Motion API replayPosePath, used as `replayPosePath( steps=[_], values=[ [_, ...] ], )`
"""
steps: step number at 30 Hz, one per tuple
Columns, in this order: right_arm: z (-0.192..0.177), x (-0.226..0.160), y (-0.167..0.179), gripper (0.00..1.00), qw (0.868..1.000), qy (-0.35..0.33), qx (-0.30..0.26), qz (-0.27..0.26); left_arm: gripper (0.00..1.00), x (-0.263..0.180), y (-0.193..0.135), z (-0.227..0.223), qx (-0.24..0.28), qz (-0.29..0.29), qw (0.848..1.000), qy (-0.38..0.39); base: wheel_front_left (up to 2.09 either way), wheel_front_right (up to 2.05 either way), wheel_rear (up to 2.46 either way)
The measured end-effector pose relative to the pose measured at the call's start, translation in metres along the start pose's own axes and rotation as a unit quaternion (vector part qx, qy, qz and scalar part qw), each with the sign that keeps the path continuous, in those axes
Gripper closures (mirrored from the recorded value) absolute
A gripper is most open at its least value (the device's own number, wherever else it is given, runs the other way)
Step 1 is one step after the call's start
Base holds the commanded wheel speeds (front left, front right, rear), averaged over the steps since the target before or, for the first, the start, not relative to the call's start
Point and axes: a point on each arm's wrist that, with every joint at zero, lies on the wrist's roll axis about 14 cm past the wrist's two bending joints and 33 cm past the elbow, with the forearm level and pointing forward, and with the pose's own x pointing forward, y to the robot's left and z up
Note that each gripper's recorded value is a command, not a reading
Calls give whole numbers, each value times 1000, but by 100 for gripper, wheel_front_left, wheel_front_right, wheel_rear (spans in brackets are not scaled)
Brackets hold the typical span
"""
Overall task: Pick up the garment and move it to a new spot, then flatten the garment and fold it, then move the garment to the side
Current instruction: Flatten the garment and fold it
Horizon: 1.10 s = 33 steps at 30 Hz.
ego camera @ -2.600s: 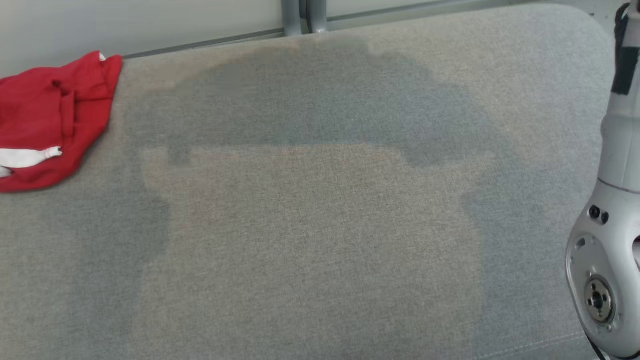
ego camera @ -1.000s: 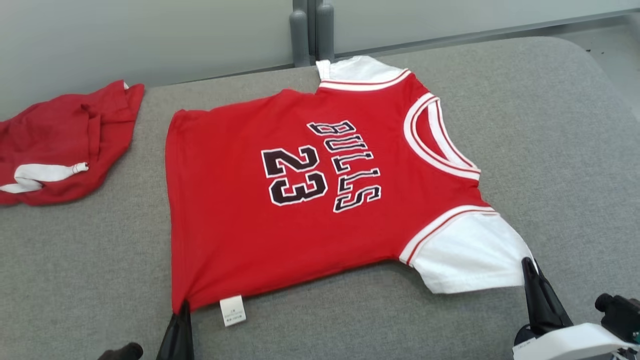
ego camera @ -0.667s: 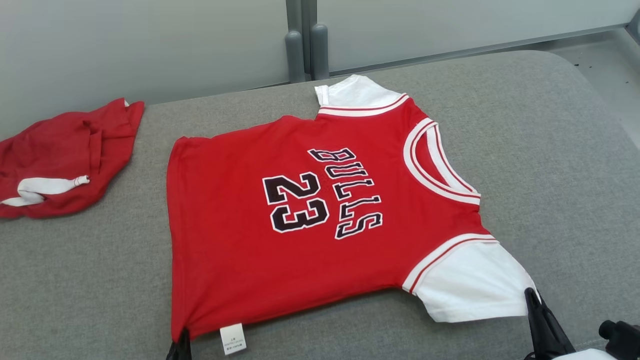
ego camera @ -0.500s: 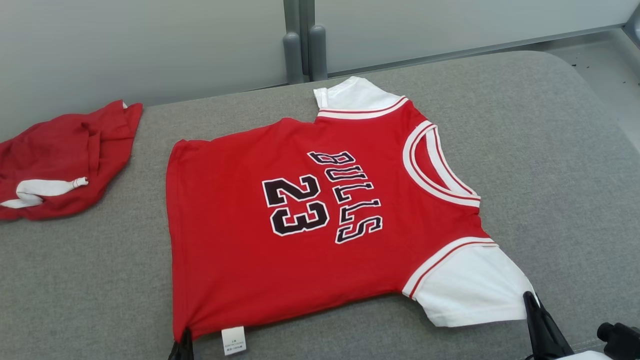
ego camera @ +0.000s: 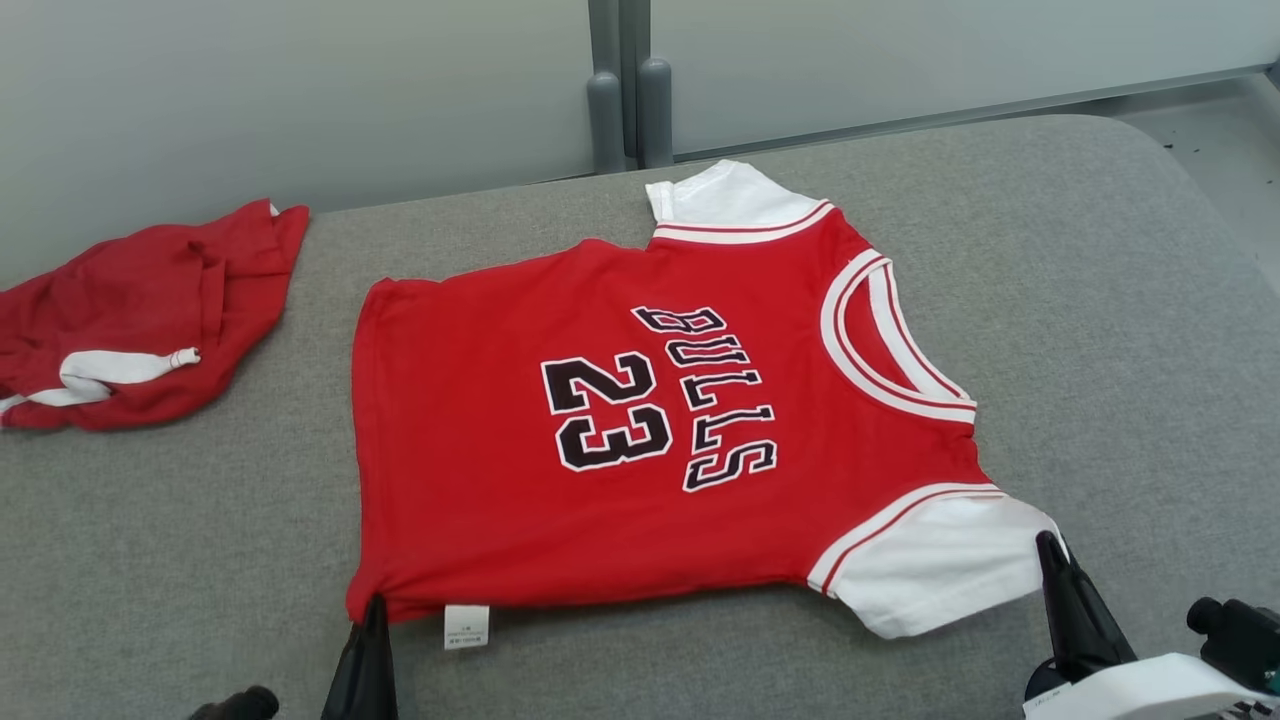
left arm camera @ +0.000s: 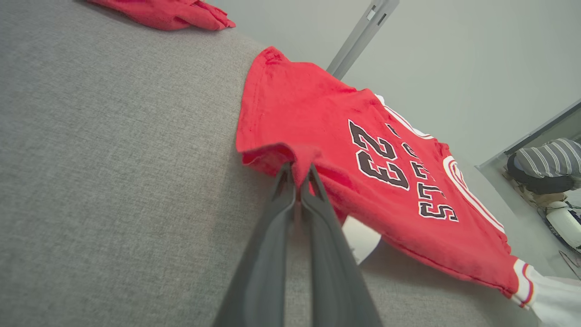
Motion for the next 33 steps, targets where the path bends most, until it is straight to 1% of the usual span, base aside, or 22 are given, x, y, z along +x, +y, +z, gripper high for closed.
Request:
replayPosePath(
  steps=[3,8,11,18,27,33],
  values=[
    [7,9,6,100,1000,-13,10,9,100,7,-6,7,-14,-7,1000,-6,0,0,0],
    [17,23,5,100,999,-30,13,9,100,19,-17,10,-18,-22,1000,-1,0,0,0],
    [25,37,5,100,999,-41,8,10,100,29,-21,11,-7,-24,1000,4,0,0,0],
    [36,78,18,100,999,-49,-2,18,100,53,-16,9,15,-5,1000,26,0,0,0],
    [27,132,36,100,999,-21,-31,27,100,86,-6,5,40,12,998,46,0,0,0],
    [11,157,38,100,999,8,-46,20,100,99,0,-1,42,17,997,56,0,0,0]
  ],
)
